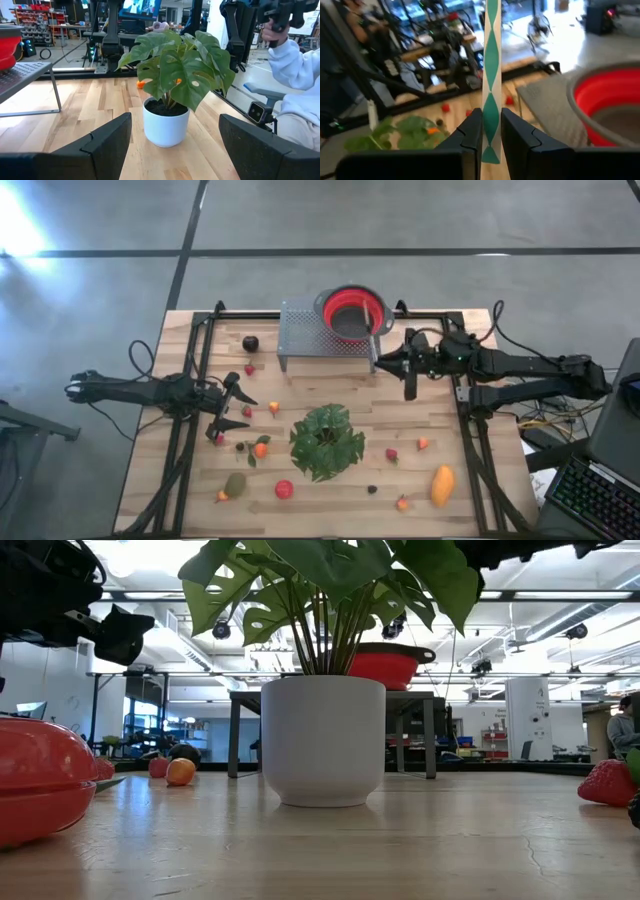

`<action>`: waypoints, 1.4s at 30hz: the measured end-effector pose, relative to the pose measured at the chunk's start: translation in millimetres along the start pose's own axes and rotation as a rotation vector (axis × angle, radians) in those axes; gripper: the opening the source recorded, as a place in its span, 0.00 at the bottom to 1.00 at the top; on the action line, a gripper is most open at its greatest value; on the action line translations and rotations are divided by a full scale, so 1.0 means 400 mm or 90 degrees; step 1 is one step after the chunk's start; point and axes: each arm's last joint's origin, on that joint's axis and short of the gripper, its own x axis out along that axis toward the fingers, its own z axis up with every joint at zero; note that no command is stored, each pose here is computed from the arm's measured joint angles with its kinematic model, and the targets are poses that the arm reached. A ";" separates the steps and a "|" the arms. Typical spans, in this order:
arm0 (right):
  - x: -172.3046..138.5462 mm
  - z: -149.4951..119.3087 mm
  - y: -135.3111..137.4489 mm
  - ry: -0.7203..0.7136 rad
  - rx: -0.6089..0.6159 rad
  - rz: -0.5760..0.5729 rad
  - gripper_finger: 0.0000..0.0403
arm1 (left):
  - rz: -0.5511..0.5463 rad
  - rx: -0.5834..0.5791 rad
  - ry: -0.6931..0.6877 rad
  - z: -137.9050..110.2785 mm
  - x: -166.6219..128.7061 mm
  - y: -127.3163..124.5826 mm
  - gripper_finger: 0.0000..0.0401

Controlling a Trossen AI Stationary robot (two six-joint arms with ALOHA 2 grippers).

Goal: Pick & Place Fruit
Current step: Put the blue knife on the shelf

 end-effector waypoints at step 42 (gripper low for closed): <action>0.080 -0.093 0.079 0.072 0.031 -0.073 0.12 | 0.029 0.009 -0.281 0.104 -0.021 -0.002 0.76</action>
